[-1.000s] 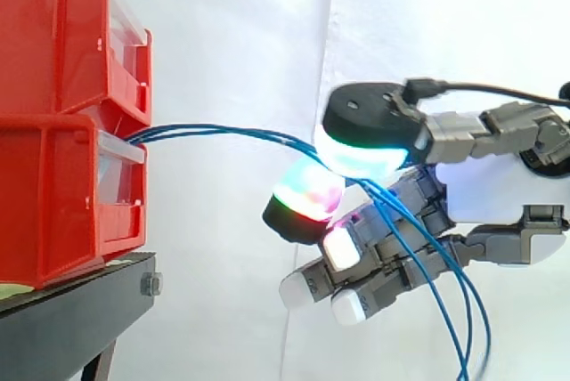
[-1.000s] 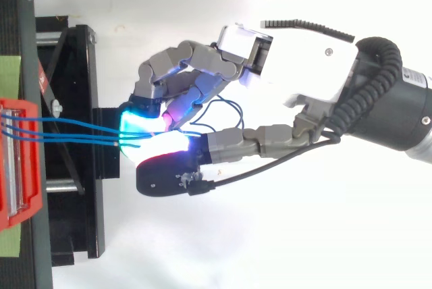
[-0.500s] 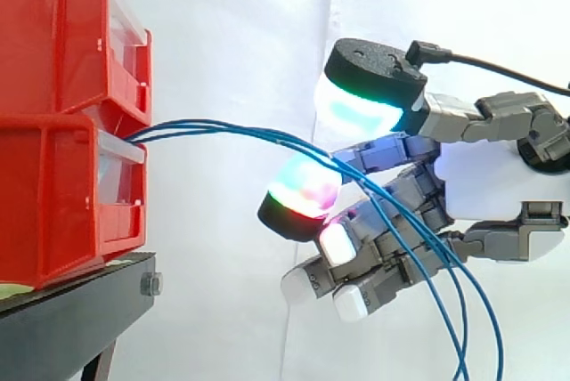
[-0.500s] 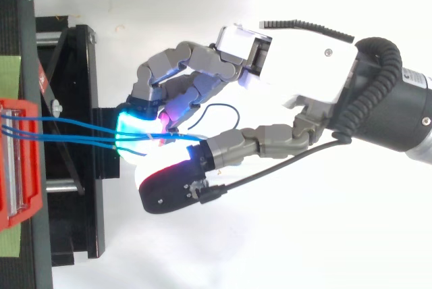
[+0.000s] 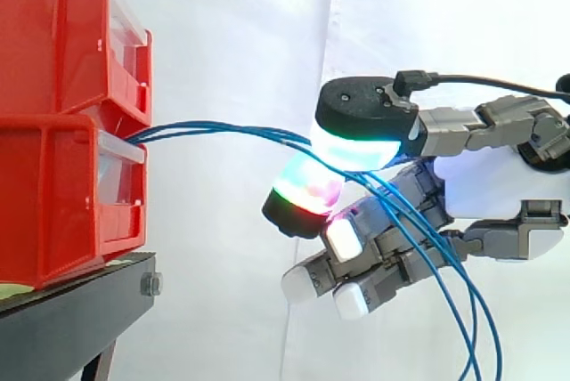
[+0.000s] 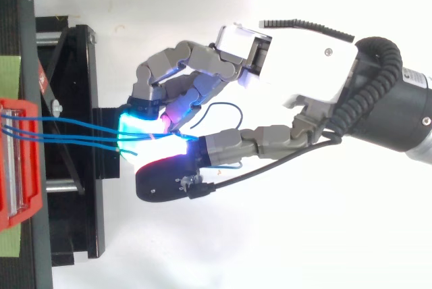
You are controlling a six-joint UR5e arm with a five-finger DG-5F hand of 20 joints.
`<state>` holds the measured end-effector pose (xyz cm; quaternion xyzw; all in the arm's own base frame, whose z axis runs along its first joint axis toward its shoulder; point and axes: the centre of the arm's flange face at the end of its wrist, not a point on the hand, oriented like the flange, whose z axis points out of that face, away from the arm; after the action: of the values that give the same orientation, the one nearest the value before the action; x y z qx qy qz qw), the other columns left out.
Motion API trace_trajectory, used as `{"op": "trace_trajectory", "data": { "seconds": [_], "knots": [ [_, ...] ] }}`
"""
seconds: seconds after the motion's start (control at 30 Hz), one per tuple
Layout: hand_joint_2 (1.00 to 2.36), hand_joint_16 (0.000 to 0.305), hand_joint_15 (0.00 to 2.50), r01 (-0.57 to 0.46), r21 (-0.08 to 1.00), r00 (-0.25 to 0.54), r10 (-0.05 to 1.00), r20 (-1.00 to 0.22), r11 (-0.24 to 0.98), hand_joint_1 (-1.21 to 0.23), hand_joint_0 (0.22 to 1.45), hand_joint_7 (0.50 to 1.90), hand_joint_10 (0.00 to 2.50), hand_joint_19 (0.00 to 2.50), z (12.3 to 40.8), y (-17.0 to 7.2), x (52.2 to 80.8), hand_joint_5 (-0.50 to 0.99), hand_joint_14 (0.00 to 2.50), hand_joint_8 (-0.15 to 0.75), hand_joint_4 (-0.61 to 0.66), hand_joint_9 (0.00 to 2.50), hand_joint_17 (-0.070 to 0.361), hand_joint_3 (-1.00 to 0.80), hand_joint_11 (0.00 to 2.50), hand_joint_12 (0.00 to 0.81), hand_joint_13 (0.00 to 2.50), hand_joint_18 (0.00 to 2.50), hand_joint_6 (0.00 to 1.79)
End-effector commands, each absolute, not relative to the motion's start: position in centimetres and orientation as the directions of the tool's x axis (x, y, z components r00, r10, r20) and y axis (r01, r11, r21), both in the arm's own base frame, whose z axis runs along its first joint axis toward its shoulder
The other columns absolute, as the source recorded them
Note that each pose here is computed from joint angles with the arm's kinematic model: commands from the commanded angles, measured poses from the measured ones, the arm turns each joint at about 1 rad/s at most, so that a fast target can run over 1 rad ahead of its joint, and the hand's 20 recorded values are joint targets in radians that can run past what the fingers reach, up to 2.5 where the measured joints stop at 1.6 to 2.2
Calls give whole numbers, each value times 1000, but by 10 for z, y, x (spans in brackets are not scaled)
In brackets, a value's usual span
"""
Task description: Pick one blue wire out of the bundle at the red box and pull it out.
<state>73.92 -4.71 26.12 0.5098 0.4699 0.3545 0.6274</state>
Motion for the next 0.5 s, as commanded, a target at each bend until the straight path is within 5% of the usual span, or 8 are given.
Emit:
{"op": "trace_trajectory", "data": {
  "seconds": [0.0, 0.17, 0.27, 0.33, 0.37, 0.47],
  "knots": [
    [1016, 51, 286, 36, 973, 308, 923, -229, 229, -885, 678, 1000, 17, 418, 260, -47, 739, -173, 10, 387, 68, 1071, 115, -312, 667, 431, 717, 749, 913],
    [1002, 50, 288, 34, 973, 307, 925, -226, 227, -942, 729, 915, 16, 388, 261, -47, 739, -199, 12, 353, 181, 1000, 113, -471, 716, 425, 729, 783, 940],
    [1000, 51, 308, 34, 974, 307, 925, -225, 225, -921, 636, 888, 16, 393, 261, -47, 739, -212, 11, 365, 223, 972, 114, -500, 753, 430, 730, 784, 938],
    [1000, 53, 318, 26, 975, 313, 924, -218, 222, -856, 564, 873, 13, 405, 267, -48, 739, -214, 11, 378, 238, 971, 118, -500, 756, 442, 733, 787, 938],
    [1000, 56, 324, 26, 975, 315, 924, -218, 222, -708, 515, 857, 16, 407, 267, -48, 739, -212, 13, 388, 251, 983, 126, -500, 762, 457, 739, 787, 938],
    [1006, 53, 325, 24, 974, 311, 925, -219, 223, -503, 567, 895, 14, 439, 268, -47, 739, -206, 11, 386, 225, 1020, 119, -420, 751, 445, 725, 753, 927]
  ]
}}
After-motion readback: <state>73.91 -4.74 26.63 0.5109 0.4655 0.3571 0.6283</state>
